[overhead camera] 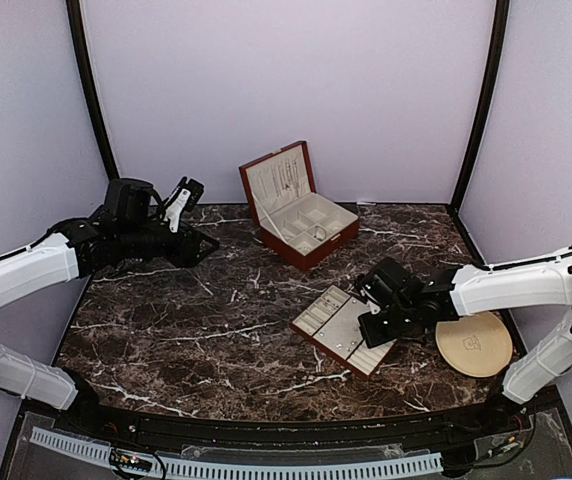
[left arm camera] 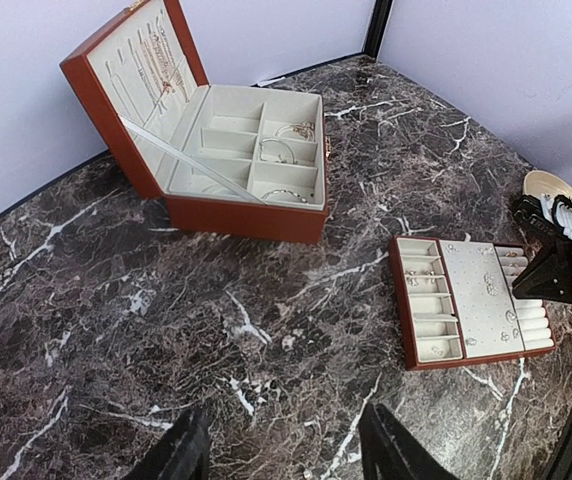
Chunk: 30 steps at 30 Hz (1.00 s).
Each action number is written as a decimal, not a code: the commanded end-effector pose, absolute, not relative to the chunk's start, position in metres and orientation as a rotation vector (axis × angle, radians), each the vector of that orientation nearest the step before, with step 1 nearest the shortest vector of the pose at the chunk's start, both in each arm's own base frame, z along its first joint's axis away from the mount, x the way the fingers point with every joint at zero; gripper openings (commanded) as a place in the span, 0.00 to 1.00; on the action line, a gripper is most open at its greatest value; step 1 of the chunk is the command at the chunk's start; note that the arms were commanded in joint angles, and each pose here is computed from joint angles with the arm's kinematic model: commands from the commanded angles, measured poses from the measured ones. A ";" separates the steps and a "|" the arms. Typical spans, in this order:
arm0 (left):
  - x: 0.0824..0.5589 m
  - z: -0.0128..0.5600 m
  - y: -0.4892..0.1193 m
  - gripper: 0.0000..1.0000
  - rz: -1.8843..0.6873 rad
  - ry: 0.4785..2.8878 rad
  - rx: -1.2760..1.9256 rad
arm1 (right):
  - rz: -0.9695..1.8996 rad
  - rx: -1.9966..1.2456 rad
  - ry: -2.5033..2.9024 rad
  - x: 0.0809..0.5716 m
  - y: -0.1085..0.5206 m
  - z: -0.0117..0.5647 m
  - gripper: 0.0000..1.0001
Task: Organize the mixed jewelry
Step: Insert the earring into the earring holder.
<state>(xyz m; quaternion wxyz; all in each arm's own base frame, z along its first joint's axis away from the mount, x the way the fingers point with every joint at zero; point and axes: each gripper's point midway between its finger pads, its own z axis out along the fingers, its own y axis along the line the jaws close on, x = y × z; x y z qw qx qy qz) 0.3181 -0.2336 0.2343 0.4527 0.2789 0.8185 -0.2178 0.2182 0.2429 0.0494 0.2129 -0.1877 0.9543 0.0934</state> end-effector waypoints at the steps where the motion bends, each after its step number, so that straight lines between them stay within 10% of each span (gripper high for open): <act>1: 0.315 0.236 -0.231 0.53 -0.538 2.007 0.701 | 0.241 -0.525 2.611 0.224 0.250 0.060 0.07; 30: 0.314 0.238 -0.233 0.53 -0.556 1.997 0.702 | 0.106 -0.617 2.603 0.225 0.256 0.051 0.07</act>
